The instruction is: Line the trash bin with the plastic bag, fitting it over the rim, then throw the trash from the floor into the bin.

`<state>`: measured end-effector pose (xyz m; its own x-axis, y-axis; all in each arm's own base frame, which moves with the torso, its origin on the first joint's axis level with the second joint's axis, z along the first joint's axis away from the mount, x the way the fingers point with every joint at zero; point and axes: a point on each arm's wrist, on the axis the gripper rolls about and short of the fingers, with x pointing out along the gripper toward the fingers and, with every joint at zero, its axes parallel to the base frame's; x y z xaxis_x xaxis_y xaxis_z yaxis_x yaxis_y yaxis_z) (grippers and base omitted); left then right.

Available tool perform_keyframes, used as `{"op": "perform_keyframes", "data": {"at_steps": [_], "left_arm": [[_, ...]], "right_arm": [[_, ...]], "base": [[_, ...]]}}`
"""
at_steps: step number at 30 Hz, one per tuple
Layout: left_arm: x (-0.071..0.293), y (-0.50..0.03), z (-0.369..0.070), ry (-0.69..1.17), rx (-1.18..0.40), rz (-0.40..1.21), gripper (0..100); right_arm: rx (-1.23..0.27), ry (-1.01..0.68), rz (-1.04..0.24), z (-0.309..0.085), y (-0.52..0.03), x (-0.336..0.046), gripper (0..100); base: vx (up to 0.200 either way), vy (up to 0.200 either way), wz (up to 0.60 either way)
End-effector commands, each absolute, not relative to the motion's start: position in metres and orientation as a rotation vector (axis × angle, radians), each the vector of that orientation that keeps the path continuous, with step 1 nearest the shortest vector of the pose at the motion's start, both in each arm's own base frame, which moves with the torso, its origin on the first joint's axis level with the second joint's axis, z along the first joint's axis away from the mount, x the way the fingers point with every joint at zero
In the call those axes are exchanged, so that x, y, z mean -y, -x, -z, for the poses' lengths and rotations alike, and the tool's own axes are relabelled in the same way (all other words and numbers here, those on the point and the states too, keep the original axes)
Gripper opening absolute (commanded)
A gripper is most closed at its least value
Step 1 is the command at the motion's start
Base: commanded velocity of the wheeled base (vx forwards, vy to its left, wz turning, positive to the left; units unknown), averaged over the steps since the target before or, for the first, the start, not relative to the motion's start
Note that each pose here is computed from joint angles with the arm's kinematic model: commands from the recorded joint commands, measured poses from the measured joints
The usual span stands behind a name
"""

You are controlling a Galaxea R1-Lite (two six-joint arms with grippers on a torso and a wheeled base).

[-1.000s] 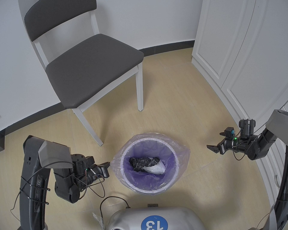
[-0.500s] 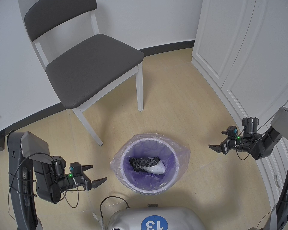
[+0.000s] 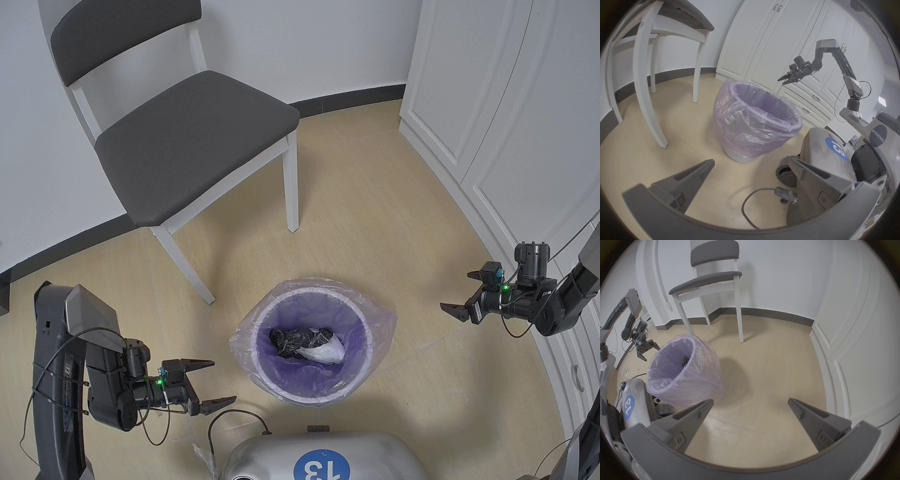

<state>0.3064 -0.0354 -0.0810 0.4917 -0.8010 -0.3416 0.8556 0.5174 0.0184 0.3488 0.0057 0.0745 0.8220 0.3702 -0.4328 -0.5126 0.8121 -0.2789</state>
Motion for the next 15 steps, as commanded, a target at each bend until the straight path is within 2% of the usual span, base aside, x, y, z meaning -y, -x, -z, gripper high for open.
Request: {"op": "perform_keyframes", "data": {"at_steps": [1, 15], "left_arm": [[0.05, -0.317, 0.089, -0.19, -0.29, 1.049, 100], [0.067, -0.35, 0.087, -0.197, -0.26, 1.077, 100]], "right_arm": [[-0.33, 0.406, -0.46, -0.093, -0.34, -0.001, 100], [-0.311, 0.405, -0.391, -0.107, -0.331, 0.019, 100]], "base": [[0.0, 0.0, 0.0], [0.0, 0.0, 0.0]]}}
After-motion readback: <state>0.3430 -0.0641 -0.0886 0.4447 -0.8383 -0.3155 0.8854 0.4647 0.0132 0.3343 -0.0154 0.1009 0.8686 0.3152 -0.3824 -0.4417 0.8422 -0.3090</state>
